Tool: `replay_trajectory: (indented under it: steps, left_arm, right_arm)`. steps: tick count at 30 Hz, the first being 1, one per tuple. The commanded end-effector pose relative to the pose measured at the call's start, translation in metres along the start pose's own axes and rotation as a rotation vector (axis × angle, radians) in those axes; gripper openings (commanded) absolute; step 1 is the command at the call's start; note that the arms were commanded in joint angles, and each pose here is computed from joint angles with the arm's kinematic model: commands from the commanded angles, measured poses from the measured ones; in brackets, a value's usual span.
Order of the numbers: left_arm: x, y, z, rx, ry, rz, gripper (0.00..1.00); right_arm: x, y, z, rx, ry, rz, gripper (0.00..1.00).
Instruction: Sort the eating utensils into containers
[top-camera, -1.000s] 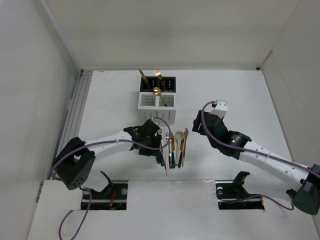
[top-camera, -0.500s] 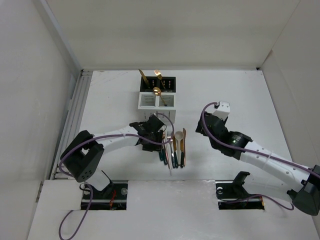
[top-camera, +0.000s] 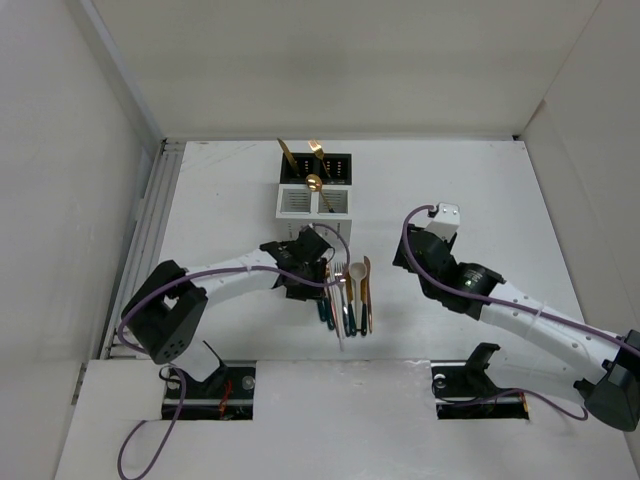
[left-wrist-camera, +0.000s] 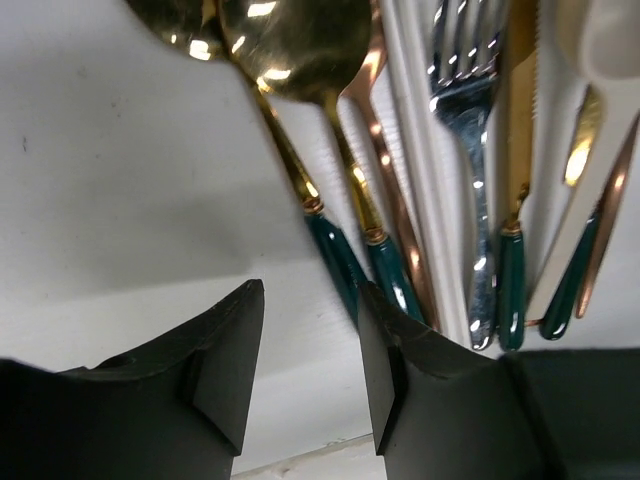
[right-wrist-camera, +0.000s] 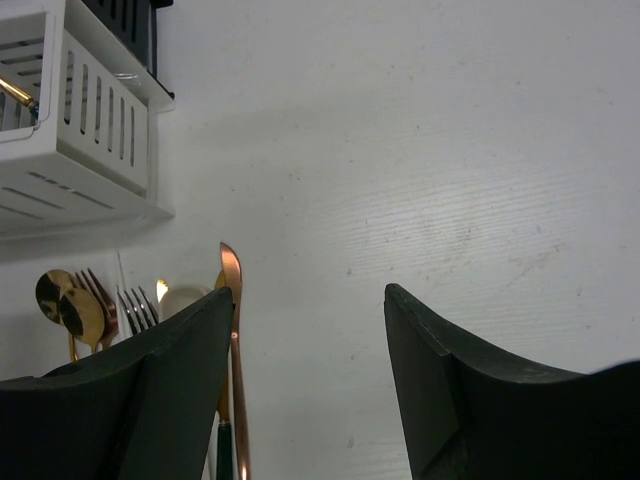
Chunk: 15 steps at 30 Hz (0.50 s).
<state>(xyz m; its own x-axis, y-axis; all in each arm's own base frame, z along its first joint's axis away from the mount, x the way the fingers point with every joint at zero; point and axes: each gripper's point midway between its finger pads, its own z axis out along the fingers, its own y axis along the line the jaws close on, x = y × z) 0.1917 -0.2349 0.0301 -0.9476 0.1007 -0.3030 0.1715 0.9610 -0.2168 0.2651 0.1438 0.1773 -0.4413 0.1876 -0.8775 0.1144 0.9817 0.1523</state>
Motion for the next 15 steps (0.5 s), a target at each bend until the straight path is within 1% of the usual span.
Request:
replay_trajectory:
  steps: [1,6,10,12,15]
  left_arm:
    - [-0.02,-0.019,-0.008,0.038,-0.051,0.023,0.4]
    - [-0.019,-0.017,-0.006,0.025,-0.05,0.023,0.41]
    - [-0.007,-0.01,0.009,-0.011,0.015,0.025,0.41]
    - [-0.004,-0.005,0.011,-0.034,0.025,0.026,0.38]
    - [0.003,-0.002,0.017,-0.045,0.053,0.018,0.38]
  right_arm:
    - [-0.008,0.001,-0.002,-0.001,-0.027,0.002,0.67]
    - [-0.004,-0.001,-0.001,0.003,-0.022,-0.005,0.67]
    - [-0.002,-0.005,-0.002,0.016,-0.024,-0.011,0.67]
    - [-0.003,-0.007,-0.001,0.023,-0.029,-0.02,0.68]
    - [-0.006,-0.008,-0.003,0.027,-0.04,-0.014,0.68]
